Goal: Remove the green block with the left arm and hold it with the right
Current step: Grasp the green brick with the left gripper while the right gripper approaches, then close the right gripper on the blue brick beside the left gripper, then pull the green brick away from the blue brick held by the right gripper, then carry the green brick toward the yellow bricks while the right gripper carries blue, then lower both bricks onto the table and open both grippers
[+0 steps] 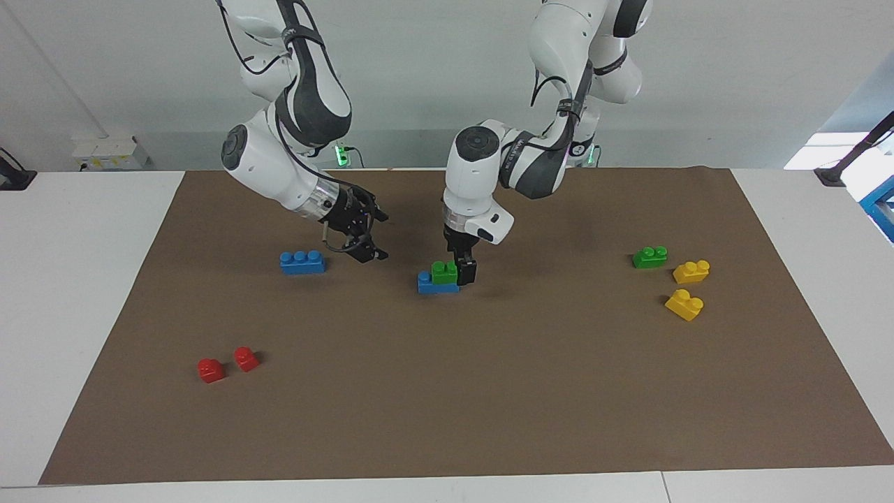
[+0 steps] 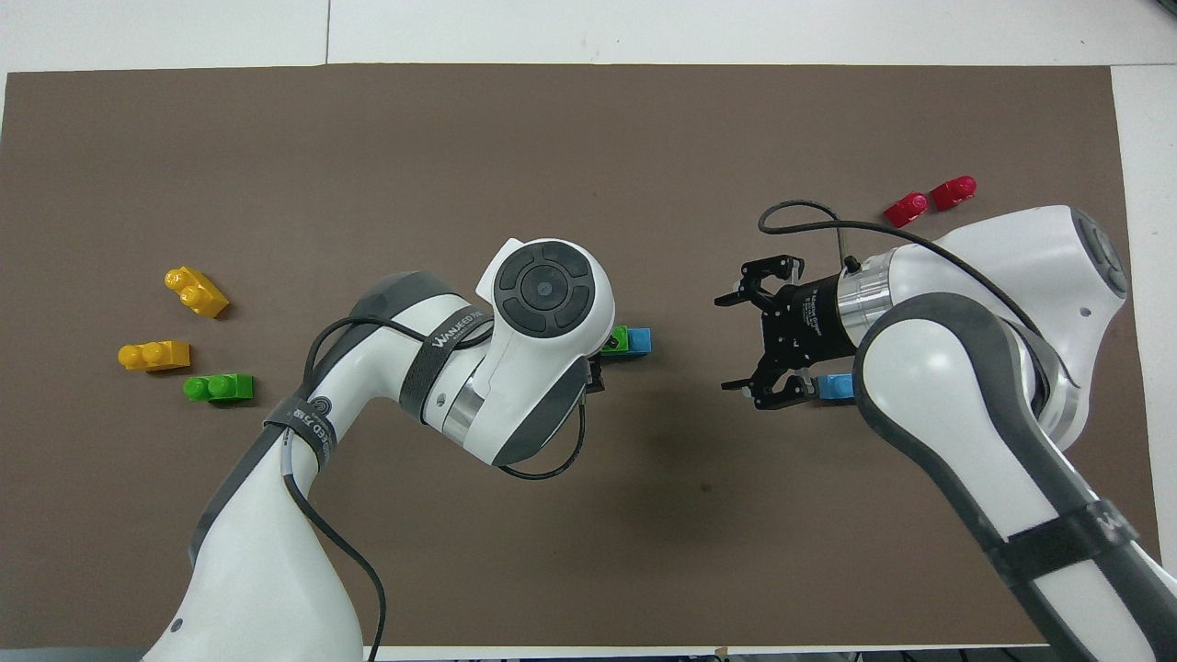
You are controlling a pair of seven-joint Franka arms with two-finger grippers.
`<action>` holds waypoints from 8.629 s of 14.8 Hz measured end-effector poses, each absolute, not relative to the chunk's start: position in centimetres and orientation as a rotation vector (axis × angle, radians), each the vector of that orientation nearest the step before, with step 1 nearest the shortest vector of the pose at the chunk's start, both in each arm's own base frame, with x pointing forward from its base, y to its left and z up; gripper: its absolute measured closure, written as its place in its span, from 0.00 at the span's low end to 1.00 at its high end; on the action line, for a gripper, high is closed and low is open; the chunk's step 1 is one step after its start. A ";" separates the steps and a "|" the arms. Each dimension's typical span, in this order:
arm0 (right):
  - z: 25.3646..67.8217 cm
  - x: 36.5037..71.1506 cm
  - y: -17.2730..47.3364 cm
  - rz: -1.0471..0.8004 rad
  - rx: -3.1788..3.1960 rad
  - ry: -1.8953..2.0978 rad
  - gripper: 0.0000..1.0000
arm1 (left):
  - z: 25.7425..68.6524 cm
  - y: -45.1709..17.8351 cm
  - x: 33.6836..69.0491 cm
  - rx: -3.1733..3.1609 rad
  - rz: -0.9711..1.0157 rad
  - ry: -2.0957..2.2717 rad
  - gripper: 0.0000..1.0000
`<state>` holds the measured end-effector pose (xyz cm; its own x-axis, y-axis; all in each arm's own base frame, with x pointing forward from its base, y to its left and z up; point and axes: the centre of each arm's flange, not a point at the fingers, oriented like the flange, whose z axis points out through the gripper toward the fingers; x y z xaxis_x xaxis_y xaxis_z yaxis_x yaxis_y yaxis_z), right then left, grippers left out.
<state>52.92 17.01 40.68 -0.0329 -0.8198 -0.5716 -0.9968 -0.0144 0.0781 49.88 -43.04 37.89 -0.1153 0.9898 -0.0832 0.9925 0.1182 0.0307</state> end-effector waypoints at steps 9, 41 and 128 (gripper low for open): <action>36.0 53.4 19.0 0.617 -1.867 1.950 0.00 | 35.8 -44.8 47.7 2.045 -0.054 2.301 0.00; 27.2 53.1 26.6 0.446 -1.893 1.838 0.15 | 34.0 -44.1 47.4 2.024 -0.045 2.315 0.00; 33.7 60.2 -4.0 0.445 -2.118 1.648 0.00 | 30.6 -2.1 57.2 2.822 0.049 1.315 0.65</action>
<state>60.16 -4.03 33.75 0.2468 -0.8354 -0.4910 -0.9691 -0.2106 -0.1288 57.16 -2.05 30.55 0.6430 0.7657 0.0165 0.7648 -0.6431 0.0388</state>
